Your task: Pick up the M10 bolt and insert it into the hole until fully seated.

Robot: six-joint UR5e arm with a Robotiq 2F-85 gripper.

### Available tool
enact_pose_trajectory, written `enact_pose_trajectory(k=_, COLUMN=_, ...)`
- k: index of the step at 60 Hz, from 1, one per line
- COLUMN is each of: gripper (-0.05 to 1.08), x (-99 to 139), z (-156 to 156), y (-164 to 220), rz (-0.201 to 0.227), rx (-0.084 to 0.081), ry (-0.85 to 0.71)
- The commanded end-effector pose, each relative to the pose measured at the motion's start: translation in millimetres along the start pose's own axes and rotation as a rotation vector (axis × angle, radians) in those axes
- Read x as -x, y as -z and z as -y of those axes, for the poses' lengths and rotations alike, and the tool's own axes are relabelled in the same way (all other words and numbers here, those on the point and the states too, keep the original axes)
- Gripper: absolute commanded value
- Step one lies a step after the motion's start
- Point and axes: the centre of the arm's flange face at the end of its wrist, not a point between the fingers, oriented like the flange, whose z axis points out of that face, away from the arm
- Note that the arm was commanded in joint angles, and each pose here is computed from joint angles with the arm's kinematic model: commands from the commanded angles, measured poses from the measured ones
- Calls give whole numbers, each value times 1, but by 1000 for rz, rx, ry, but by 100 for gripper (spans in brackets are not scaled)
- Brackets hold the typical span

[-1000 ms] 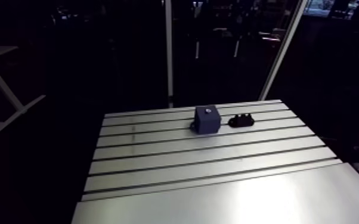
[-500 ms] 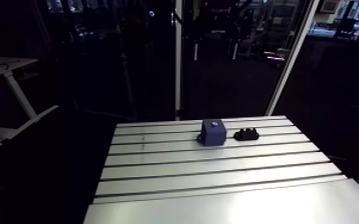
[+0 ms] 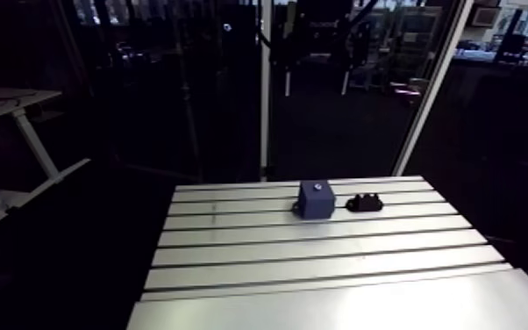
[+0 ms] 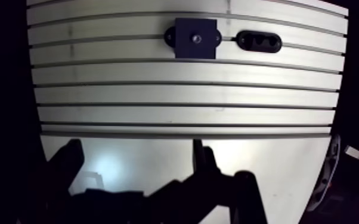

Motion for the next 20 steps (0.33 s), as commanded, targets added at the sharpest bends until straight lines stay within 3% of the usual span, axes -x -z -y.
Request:
enact_pose_trajectory(k=1, gripper=0, x=1, z=5, y=-3, rz=7, rx=2, ry=9)
enact_pose_trajectory(k=20, gripper=0, x=1, z=5, y=-7, rz=13, rx=3, ry=9)
